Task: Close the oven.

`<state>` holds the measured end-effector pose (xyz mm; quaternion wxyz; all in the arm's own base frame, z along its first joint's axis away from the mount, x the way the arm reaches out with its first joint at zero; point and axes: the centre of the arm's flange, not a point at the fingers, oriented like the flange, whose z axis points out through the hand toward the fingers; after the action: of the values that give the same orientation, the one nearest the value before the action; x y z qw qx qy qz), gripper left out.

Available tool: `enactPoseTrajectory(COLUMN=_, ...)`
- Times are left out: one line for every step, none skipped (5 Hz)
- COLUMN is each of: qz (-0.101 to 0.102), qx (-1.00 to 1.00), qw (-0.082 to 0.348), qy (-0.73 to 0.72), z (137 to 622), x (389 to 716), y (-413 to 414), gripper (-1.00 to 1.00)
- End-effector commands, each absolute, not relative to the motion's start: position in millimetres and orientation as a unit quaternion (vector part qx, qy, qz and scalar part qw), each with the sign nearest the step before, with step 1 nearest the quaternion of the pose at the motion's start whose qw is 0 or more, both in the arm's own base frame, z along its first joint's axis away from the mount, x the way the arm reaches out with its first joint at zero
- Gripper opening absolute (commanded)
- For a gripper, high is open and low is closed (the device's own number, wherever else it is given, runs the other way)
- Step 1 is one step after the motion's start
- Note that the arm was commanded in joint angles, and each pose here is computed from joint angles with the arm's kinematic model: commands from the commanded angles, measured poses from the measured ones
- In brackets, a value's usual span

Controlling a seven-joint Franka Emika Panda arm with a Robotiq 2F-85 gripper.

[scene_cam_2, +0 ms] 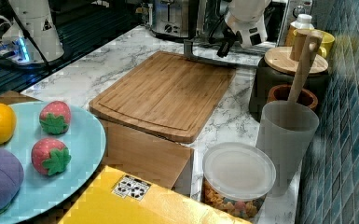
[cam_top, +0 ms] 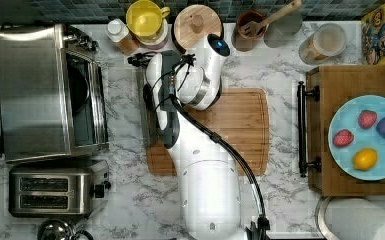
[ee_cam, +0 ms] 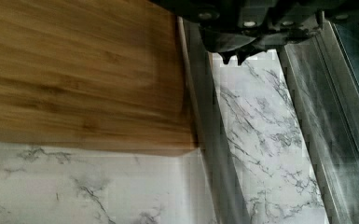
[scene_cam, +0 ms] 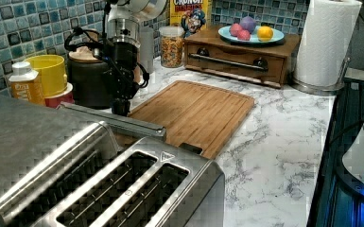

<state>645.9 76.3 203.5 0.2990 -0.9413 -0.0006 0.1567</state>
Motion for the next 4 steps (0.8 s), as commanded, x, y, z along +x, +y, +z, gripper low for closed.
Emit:
enactPoseTrajectory(qz=0.104, qx=-0.912, qw=0.377, qy=-0.119, z=332.1, x=615.1, y=235.0, gripper=-1.0)
enactPoseTrajectory(qz=0.09, qx=-0.91, qw=0.379, qy=-0.14, z=362.8, x=615.2, y=253.4, gripper=-1.0)
enactPoseTrajectory(qz=0.081, qx=-0.911, qw=0.368, qy=-0.169, z=389.5, x=610.7, y=276.3, gripper=-1.0)
enactPoseTrajectory(qz=0.072, qx=-0.926, qw=0.315, qy=-0.197, z=406.3, x=605.1, y=312.9, gripper=-1.0)
